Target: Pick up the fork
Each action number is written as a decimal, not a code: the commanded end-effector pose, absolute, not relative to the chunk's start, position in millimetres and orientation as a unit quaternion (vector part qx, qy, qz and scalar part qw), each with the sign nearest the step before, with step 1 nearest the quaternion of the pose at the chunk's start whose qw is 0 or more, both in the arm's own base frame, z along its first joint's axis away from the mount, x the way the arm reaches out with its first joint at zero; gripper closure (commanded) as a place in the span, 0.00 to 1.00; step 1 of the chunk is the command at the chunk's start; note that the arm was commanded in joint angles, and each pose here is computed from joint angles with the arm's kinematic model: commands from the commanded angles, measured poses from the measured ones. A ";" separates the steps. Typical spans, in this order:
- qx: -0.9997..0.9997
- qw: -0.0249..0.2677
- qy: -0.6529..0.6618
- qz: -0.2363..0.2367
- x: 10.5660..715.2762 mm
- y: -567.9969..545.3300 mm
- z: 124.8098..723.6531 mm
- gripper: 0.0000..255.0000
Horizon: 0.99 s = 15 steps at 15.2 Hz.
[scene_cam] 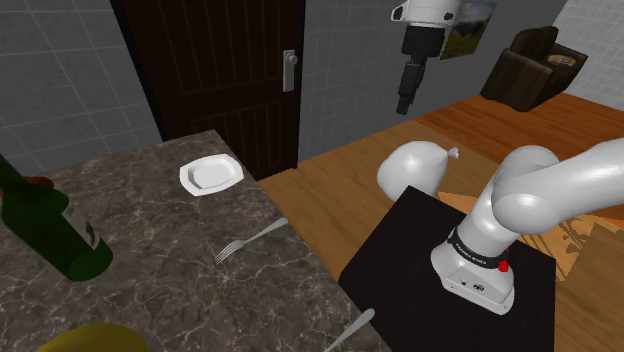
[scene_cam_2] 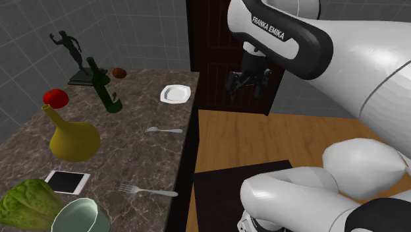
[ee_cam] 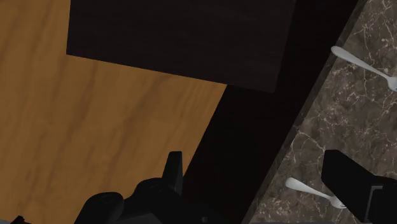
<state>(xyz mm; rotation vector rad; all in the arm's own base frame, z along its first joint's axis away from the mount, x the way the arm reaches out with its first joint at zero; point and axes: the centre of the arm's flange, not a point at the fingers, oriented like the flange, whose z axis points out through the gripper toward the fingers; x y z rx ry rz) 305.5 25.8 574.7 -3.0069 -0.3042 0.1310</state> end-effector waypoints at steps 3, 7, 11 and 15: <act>-0.989 0.058 -0.129 0.047 325.4 37.9 559.5 0.00; -0.979 0.059 -0.187 0.054 362.8 65.6 528.9 0.00; -0.966 0.059 -0.244 0.061 396.4 97.6 498.2 0.00; -0.950 0.058 -0.300 0.068 425.7 133.4 467.4 0.00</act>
